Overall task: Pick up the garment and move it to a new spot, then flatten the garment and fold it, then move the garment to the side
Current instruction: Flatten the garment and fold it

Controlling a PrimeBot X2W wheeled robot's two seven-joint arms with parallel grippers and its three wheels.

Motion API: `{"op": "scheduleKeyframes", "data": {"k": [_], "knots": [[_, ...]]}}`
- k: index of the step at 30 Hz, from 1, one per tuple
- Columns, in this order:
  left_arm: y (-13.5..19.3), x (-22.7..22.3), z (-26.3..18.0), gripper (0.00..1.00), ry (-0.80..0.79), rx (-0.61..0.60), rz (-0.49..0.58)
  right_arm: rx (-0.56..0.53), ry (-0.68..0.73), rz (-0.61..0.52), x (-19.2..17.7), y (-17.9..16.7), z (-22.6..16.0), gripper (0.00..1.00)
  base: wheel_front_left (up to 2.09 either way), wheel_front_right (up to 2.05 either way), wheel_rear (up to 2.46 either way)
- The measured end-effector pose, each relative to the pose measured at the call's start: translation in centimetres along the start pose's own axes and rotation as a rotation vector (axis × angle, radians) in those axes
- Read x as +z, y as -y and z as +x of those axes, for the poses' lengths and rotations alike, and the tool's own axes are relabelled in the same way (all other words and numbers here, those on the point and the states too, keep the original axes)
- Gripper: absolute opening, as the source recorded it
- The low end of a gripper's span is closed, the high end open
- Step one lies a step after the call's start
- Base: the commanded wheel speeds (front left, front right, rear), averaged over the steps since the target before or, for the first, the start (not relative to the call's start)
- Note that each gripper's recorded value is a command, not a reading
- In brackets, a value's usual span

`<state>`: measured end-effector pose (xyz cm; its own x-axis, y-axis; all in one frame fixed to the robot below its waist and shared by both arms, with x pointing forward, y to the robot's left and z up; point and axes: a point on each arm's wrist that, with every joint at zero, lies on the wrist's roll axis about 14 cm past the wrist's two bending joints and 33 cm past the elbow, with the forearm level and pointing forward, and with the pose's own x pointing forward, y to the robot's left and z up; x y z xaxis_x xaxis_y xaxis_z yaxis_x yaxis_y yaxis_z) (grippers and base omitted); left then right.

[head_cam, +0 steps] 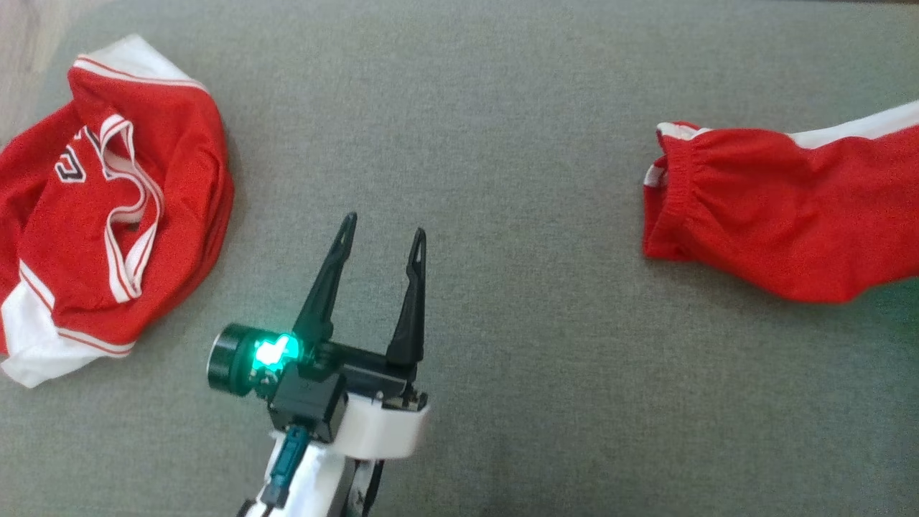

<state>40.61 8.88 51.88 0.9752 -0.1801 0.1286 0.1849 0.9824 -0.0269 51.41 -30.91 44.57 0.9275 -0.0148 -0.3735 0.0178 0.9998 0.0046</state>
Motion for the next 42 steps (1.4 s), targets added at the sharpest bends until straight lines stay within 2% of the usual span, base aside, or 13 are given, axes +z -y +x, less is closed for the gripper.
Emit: {"op": "scheduleKeyframes", "data": {"k": [6, 9, 14, 19, 20, 21, 22, 26, 29, 32, 37, 40, 42], "knots": [[0.3, 0.0, -1.7, 1.0, -0.015, -0.004, -0.002, 0.16, 0.226, 0.03, 6.1, -6.5, -1.0, 0.0, 0.0, 0.0, 0.0], [0.2, 0.3, -2.3, 1.0, -0.01, 0.0, 0.0, 0.265, 0.293, 0.033, 7.5, -10.8, -2.2, 0.0, 0.0, 0.0, 0.0], [-0.4, 0.5, -3.3, 1.0, -0.013, 0.027, 0.005, 0.416, 0.251, 0.013, 4.4, -17.8, -4.1, 0.0, 0.0, 0.0, 0.0], [-0.9, 0.3, -3.8, 1.0, -0.024, 0.045, 0.0, 0.527, 0.143, 0.061, -0.2, -24.1, -5.4, 0.0, 0.0, 0.0, 0.0], [-0.9, 0.2, -3.9, 1.0, -0.026, 0.047, -0.002, 0.538, 0.115, 0.073, -1.3, -25.0, -5.5, 0.18, 0.0, 0.0, 0.0], [-1.0, 0.2, -3.9, 1.0, -0.028, 0.049, -0.002, 0.546, 0.089, 0.081, -2.2, -25.6, -5.6, 0.63, 0.0, 0.0, 0.0], [-1.0, 0.1, -4.0, 1.0, -0.029, 0.05, -0.001, 0.552, 0.079, 0.084, -2.7, -26.1, -5.7, 1.0, 0.0, 0.0, 0.0], [-1.1, 0.3, -4.1, 1.0, -0.025, 0.056, -0.006, 0.585, 0.144, 0.138, -1.8, -27.5, -6.7, 1.0, 0.0, 0.0, 0.0], [-1.2, 0.9, -4.1, 1.0, -0.007, 0.063, -0.006, 0.585, 0.234, 0.167, -0.1, -27.1, -7.7, 1.0, 0.0, 0.0, 0.0], [-1.5, 1.3, -4.4, 1.0, 0.004, 0.078, -0.014, 0.562, 0.27, 0.163, 0.2, -25.9, -8.4, 1.0, 0.0, 0.0, 0.0], [-2.1, 1.6, -6.1, 1.0, 0.008, 0.126, -0.03, 0.458, 0.307, 0.141, -1.0, -21.6, -10.8, 1.0, 0.0, 0.0, 0.0], [-2.5, 1.5, -7.3, 1.0, 0.004, 0.149, -0.046, 0.429, 0.307, 0.074, -2.2, -20.3, -12.6, 1.0, 0.0, 0.0, 0.0], [-2.8, 1.5, -8.1, 1.0, 0.003, 0.164, -0.046, 0.401, 0.319, 0.085, -2.3, -19.5, -13.7, 1.0, 0.0, 0.0, 0.0]]}}
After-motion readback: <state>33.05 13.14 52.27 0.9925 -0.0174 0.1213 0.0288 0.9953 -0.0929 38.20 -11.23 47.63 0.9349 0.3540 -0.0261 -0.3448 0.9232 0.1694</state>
